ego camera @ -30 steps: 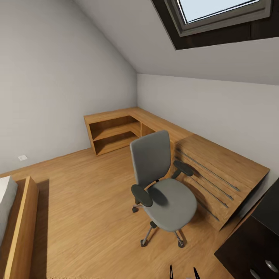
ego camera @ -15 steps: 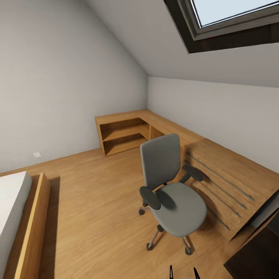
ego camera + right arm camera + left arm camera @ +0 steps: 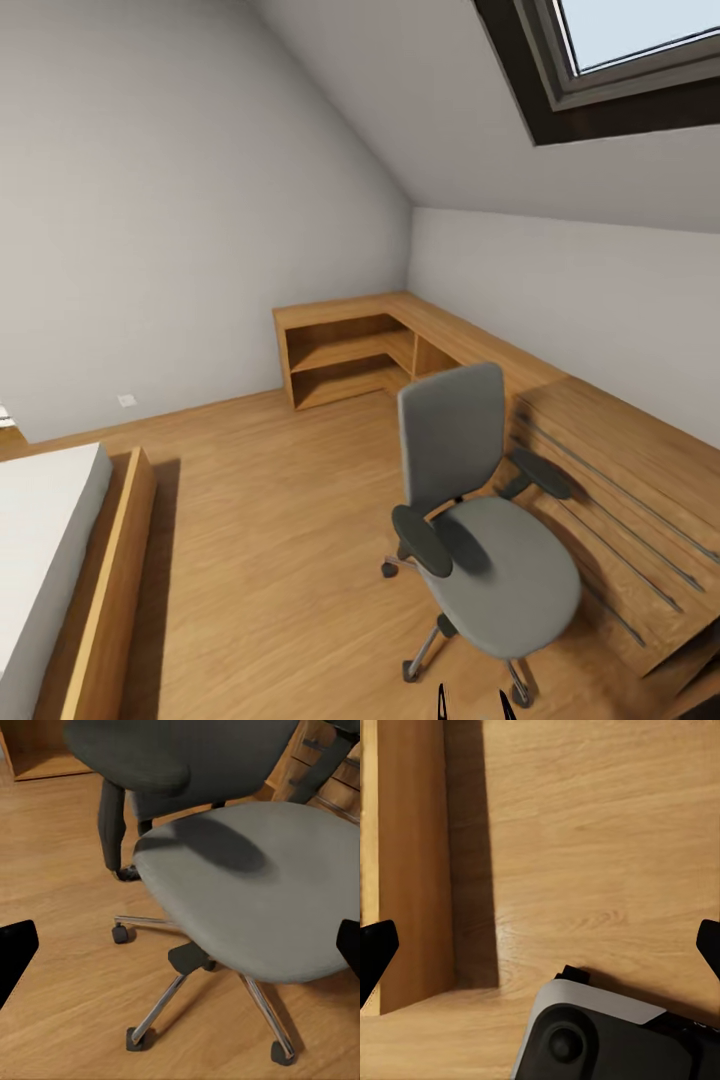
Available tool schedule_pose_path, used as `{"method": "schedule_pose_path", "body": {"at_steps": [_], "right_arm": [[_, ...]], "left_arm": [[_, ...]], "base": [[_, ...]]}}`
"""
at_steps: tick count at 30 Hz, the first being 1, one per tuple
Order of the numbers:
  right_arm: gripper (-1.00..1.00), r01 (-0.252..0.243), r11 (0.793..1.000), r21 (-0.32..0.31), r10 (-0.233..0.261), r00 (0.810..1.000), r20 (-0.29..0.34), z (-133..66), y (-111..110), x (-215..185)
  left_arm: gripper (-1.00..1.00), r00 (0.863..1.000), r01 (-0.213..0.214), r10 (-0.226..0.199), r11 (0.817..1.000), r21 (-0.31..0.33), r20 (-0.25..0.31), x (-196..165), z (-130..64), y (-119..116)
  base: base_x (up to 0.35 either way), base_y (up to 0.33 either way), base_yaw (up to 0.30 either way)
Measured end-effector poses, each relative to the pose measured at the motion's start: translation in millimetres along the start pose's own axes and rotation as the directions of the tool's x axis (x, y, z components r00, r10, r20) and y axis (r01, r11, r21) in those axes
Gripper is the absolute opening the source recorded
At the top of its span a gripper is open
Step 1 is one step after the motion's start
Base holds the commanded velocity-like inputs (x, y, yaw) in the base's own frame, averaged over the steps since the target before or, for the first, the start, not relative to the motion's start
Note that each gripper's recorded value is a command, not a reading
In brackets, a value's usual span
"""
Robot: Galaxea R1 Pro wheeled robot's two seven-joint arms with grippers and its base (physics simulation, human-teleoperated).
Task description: In the bedroom, organize the workspace by keeping the computer under the desk, ensuring the monitor is on the desk, placing the keyboard on the desk next to the monitor, placing the mouse on the desk next to the keyboard, moving the folder from the swivel chair onto the desk next to the mouse, stacking the notebook on top of the folder with the pen on top of the notebook, and positioning the swivel chair next to the desk.
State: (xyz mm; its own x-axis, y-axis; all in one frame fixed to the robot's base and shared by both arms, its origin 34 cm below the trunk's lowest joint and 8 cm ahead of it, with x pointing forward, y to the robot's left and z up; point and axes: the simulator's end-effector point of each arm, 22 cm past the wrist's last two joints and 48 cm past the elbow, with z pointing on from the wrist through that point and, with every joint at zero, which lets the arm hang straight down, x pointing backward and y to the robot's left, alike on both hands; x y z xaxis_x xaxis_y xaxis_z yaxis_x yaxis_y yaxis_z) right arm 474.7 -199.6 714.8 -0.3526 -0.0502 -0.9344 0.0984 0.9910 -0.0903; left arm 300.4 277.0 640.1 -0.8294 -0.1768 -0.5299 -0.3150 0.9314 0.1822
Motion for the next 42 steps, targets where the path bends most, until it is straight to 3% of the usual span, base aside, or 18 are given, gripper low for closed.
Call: {"method": "schedule_pose_path", "body": {"at_steps": [26, 42], "right_arm": [[1.00, -0.005, 1.000, 0.002, 0.004, 0.999, 0.035, 3.3, -0.4, -14.1], [1.00, -0.007, 1.000, 0.007, 0.007, 0.999, 0.048, 4.5, -1.4, -19.7]], "left_arm": [[1.00, 0.999, 0.010, -0.010, 1.000, 0.006, 0.031, -11.6, -0.1, -2.2], [1.00, 0.999, 0.015, -0.015, 1.000, 0.009, 0.045, -16.4, -0.3, -3.2]], "base": [[0.003, 0.012, 0.164], [0.000, 0.000, 0.242]]}}
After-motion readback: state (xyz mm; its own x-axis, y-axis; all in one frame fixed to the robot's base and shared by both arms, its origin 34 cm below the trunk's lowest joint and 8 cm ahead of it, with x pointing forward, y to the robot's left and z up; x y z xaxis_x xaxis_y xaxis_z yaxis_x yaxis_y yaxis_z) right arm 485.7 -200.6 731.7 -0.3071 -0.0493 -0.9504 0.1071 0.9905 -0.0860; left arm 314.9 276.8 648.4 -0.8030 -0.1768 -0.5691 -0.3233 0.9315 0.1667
